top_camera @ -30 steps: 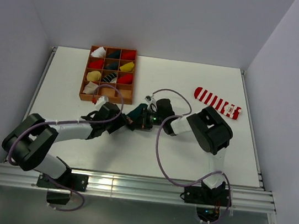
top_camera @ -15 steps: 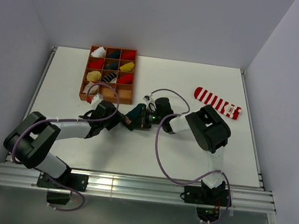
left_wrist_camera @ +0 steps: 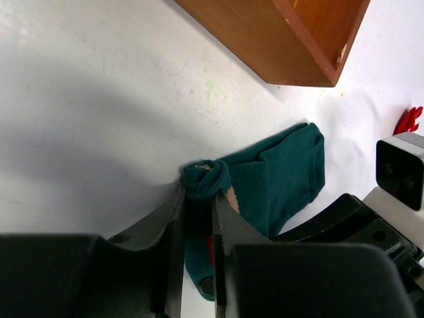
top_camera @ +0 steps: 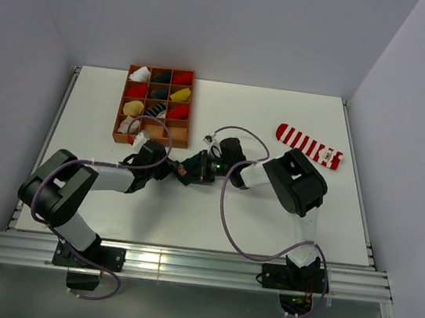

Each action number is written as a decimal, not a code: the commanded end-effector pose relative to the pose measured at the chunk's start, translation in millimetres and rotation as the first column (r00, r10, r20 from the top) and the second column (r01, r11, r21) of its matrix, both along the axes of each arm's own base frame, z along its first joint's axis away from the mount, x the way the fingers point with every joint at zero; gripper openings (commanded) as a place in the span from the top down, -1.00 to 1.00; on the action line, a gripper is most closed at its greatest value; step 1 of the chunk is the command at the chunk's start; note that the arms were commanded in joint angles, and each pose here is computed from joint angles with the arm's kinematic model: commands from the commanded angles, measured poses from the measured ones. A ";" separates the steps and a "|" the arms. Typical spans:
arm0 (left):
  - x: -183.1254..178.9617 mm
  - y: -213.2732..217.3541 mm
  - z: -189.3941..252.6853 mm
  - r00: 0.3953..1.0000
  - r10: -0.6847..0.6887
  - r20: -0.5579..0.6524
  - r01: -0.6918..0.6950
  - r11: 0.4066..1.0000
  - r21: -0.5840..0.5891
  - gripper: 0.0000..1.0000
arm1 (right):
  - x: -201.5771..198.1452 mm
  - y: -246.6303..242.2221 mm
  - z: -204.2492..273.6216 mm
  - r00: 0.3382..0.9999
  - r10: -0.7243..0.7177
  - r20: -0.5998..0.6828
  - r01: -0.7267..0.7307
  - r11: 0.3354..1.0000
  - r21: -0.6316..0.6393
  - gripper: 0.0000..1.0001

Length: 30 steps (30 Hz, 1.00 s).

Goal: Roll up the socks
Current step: Roll the sock at the center of the board.

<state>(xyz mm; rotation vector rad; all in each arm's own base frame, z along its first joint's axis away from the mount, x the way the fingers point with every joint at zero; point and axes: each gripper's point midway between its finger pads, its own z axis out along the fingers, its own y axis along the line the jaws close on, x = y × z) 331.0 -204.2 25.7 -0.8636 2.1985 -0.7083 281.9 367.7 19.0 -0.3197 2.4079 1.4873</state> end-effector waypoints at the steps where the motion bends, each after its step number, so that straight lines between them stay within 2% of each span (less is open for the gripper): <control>1: -25.0 16.2 -41.8 0.989 -0.009 -0.147 0.024 0.995 0.099 0.80 | -22.8 -27.9 -54.5 0.994 -0.034 -0.109 0.012 0.981 -0.194 0.88; 5: -28.9 20.4 -42.6 0.986 -0.011 -0.168 0.035 0.990 0.139 0.89 | -12.6 -34.3 -30.4 0.998 -0.061 0.013 0.062 0.977 -0.206 0.42; 7: -26.4 21.6 -37.2 0.987 -0.013 -0.158 0.040 0.986 0.164 0.93 | -7.3 -45.3 -29.0 0.992 -0.092 0.091 0.113 0.958 -0.263 0.30; 8: -29.4 23.0 -37.5 0.986 -0.019 -0.168 0.050 0.982 0.182 0.93 | -0.4 -47.6 -13.8 0.982 -0.110 0.151 0.147 0.954 -0.262 0.23; 10: -27.2 22.8 -31.8 0.987 -0.019 -0.158 0.051 0.978 0.201 0.92 | 4.3 -58.7 -11.1 0.956 -0.143 0.257 0.223 0.921 -0.319 0.17; 13: -26.7 19.4 -25.2 0.987 -0.033 -0.157 0.070 0.969 0.236 0.92 | 2.9 -61.4 10.1 0.906 -0.149 0.396 0.293 0.896 -0.333 0.11; 14: -29.6 18.0 -25.1 0.985 -0.042 -0.165 0.084 0.964 0.254 0.92 | 12.1 -67.4 23.4 0.863 -0.186 0.469 0.366 0.870 -0.329 0.10; 16: -29.5 15.1 -20.6 0.985 -0.049 -0.163 0.093 0.957 0.275 0.92 | 4.7 -61.8 33.2 0.819 -0.144 0.556 0.380 0.861 -0.337 0.10; 17: -31.1 10.9 -19.4 0.985 -0.061 -0.161 0.105 0.955 0.278 0.92 | 10.0 -65.7 43.9 0.773 -0.162 0.613 0.437 0.836 -0.332 0.08; 19: -31.4 7.4 -18.0 0.984 -0.069 -0.162 0.113 0.953 0.280 0.92 | 5.1 -57.1 54.4 0.724 -0.122 0.679 0.441 0.839 -0.320 0.05; 25: -34.5 1.2 -18.1 0.981 -0.090 -0.174 0.137 0.951 0.278 0.92 | -6.5 -25.0 73.5 0.612 -0.027 0.791 0.438 0.844 -0.309 -0.07; 30: -34.3 -0.3 -14.4 0.982 -0.094 -0.165 0.137 0.951 0.276 0.92 | -8.1 -6.0 67.0 0.583 0.044 0.812 0.406 0.849 -0.338 -0.10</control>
